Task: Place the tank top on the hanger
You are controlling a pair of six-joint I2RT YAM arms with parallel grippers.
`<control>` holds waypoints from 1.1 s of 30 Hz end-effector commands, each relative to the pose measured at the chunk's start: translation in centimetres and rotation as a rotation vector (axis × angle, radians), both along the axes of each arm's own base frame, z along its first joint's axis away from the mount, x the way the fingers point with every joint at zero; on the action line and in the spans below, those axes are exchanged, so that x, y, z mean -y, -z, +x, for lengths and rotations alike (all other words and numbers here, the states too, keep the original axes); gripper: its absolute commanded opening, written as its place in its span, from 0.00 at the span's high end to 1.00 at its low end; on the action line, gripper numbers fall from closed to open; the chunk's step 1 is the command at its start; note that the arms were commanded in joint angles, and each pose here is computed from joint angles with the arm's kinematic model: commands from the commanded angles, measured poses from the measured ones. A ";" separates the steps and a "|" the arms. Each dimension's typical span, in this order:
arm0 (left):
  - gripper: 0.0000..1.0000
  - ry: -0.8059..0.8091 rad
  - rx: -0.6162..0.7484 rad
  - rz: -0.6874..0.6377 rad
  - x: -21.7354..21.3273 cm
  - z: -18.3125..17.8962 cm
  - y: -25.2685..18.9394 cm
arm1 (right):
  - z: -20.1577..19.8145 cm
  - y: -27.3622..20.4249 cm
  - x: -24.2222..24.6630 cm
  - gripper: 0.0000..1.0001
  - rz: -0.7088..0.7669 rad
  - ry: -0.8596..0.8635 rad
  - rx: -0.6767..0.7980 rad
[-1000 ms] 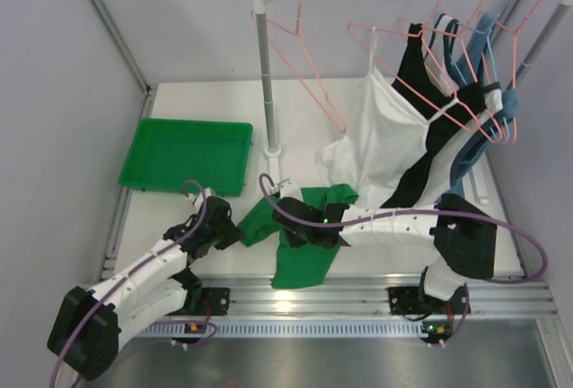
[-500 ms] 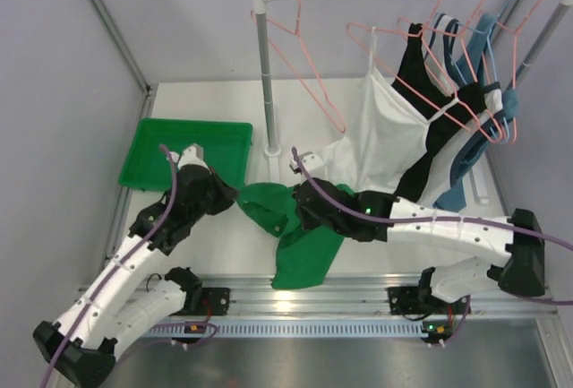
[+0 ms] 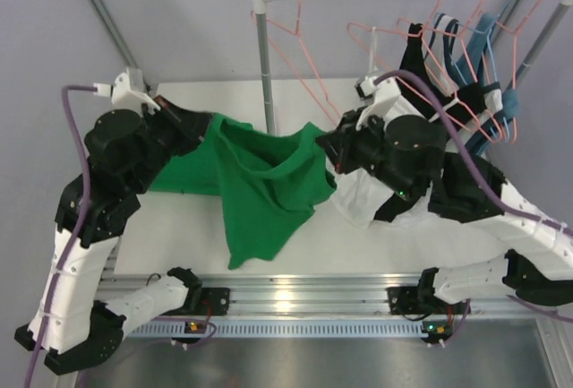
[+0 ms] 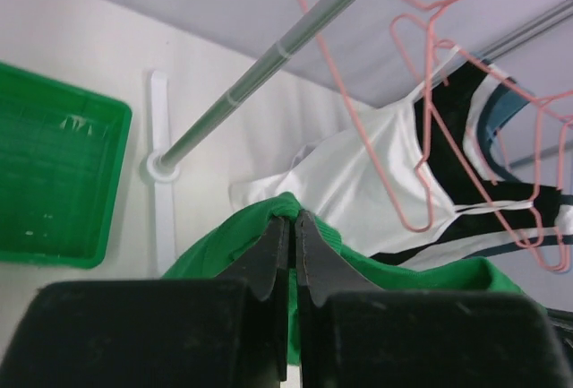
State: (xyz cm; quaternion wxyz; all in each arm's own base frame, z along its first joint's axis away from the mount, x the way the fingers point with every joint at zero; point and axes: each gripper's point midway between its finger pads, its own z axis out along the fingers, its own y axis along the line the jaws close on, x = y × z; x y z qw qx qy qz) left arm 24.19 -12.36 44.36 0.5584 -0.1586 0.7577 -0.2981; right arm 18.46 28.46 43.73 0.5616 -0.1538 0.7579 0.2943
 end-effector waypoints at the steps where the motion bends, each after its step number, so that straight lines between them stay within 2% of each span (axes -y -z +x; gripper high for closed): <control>1: 1.00 -0.013 0.099 0.010 -0.5 0.4 -4.9 | 0.9 -4.2 2.3 1.00 -0.007 0.044 0.095; 5: 1.00 -0.010 0.106 0.017 -0.3 0.7 -5.8 | 0.5 -6.6 3.4 1.00 0.043 0.044 0.119; 9: 1.00 -0.004 0.058 0.021 -0.4 0.1 -3.8 | -0.2 -4.5 3.7 1.00 0.056 0.032 0.065; 10: 1.00 0.000 0.015 0.036 -0.2 0.3 -1.9 | -0.4 -3.8 3.7 1.00 0.058 0.026 0.047; 13: 1.00 0.018 -0.068 0.044 0.1 -0.3 2.2 | -1.1 0.3 3.8 1.00 0.062 0.018 -0.033; 14: 1.00 0.028 -0.077 0.022 0.1 -1.0 3.0 | -1.6 3.3 4.0 1.00 0.049 0.023 -0.084; 15: 1.00 0.042 -0.147 0.041 0.6 -0.7 6.4 | -1.7 4.4 4.0 1.00 0.063 0.026 -0.105; 16: 1.00 0.058 -0.175 0.034 1.0 -0.9 7.9 | -2.1 5.9 4.1 1.00 0.068 0.020 -0.133; 17: 1.00 0.072 -0.183 0.006 1.5 -1.0 8.9 | -2.5 9.7 4.6 1.00 0.037 0.025 -0.175; 18: 1.00 0.096 -0.279 0.025 2.2 -1.1 13.4 | -2.8 11.5 4.5 0.99 0.061 0.036 -0.225; 19: 1.00 0.111 -0.318 0.022 2.7 -1.2 15.5 | -3.2 12.9 4.0 0.98 0.088 0.019 -0.254; 22: 1.00 0.191 -0.436 -0.018 4.8 -1.7 22.3 | -4.5 22.7 4.4 0.98 0.025 0.042 -0.400; 24: 1.00 0.212 -0.510 -0.021 5.6 -1.7 26.7 | -5.0 25.4 4.5 0.97 0.045 0.058 -0.453; 28: 1.00 0.267 -0.605 -0.011 6.8 -2.0 30.5 | -5.4 31.4 5.0 0.97 -0.021 0.082 -0.537; 33: 1.00 0.283 -0.647 0.022 7.3 -1.5 32.9 | -4.6 34.1 5.2 0.97 -0.078 0.112 -0.574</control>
